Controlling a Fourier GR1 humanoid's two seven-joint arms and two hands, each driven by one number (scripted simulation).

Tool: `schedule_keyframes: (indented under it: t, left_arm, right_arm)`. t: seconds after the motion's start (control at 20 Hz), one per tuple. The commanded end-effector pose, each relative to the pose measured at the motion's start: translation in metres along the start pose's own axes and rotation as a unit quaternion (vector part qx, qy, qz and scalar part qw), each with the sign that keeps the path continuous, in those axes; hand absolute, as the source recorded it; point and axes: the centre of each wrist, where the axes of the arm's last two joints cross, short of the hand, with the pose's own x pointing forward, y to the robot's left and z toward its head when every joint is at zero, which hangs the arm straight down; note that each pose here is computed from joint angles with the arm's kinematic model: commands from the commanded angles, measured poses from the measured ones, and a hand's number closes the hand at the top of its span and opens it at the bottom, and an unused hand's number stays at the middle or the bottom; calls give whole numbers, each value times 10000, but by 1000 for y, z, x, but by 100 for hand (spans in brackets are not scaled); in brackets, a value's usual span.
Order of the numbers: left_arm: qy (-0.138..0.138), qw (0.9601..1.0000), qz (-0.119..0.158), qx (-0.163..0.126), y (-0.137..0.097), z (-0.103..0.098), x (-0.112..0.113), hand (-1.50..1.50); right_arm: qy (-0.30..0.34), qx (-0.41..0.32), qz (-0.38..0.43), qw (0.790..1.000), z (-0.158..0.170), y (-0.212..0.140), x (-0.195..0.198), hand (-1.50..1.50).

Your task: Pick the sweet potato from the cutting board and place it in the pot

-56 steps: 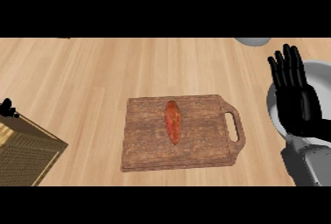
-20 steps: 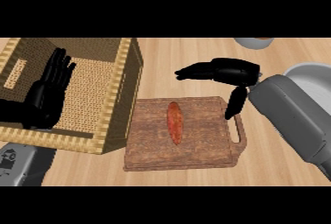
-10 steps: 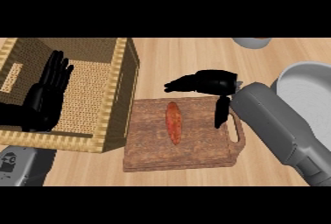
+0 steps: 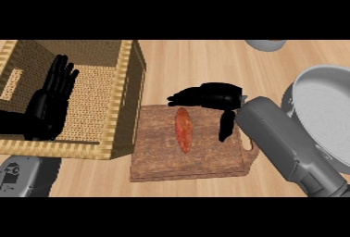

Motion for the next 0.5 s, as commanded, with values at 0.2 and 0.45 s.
schedule_keyframes:
  t: [0.2, 0.45]
  left_arm:
    - [32, 9999, 37, 155, -16, -5, 29, 0]
    - [-4, 9996, 53, 289, -2, 3, 20, 0]
  right_arm:
    - [404, 24, 293, 9987, -12, 27, -9, -150]
    - [441, 113, 133, 9989, -25, 35, 3, -150]
